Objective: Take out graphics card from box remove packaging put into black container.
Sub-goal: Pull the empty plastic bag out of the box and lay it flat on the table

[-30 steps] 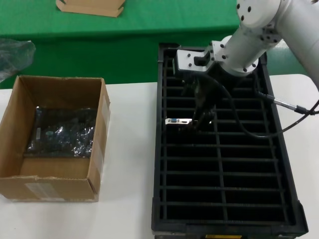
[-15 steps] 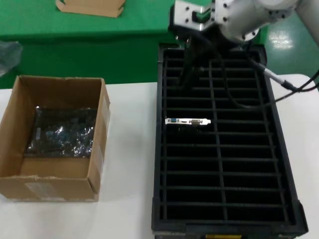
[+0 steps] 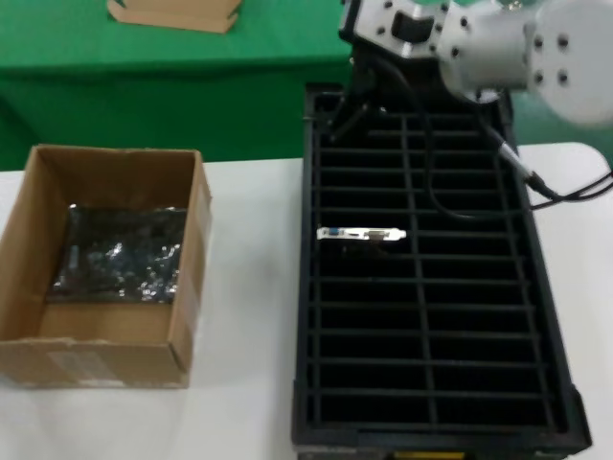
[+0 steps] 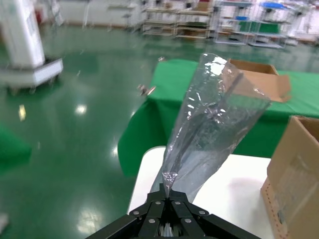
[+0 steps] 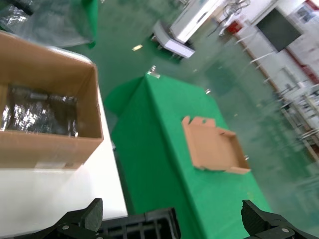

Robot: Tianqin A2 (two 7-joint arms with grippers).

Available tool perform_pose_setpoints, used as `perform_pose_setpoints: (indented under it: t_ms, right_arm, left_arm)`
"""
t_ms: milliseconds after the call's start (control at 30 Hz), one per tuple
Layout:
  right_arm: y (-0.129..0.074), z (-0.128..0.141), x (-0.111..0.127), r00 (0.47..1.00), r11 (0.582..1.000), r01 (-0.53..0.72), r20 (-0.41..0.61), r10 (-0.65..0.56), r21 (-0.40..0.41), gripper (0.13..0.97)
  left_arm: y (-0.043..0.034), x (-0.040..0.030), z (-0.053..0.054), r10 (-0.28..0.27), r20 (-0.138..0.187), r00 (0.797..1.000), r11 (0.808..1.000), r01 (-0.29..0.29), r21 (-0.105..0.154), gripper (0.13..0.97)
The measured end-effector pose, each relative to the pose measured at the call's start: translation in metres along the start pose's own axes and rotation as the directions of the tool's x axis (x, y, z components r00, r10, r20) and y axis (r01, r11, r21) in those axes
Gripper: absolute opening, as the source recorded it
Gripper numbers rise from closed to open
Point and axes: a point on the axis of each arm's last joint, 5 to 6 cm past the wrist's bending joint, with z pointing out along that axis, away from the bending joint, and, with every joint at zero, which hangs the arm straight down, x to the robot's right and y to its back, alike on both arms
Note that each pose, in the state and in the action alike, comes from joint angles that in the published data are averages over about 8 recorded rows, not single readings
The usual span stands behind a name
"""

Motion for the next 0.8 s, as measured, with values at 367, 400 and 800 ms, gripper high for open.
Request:
perform_pose_setpoints:
  t_ms: [367, 400, 800]
  right_arm:
    - [0.013, -0.015, -0.084, 0.986, 0.975, -0.145, -0.055, 0.157, 0.17, 0.965]
    - [0.016, -0.015, -0.092, 0.983, 0.97, -0.163, -0.055, 0.176, 0.181, 0.965]
    - [0.055, -0.004, -0.16, 0.926, 0.904, -0.356, -0.038, 0.375, 0.236, 0.966]
  left_arm:
    - [0.0212, 0.0, -0.005, -0.466, -0.006, 0.885, 0.885, 0.466, 0.014, 0.139]
    - [0.0215, 0.0002, -0.005, -0.495, -0.012, 0.869, 0.869, 0.495, 0.023, 0.139]
    - [0.006, 0.0026, -0.003, -0.662, -0.133, 0.738, 0.734, 0.674, 0.083, 0.139]
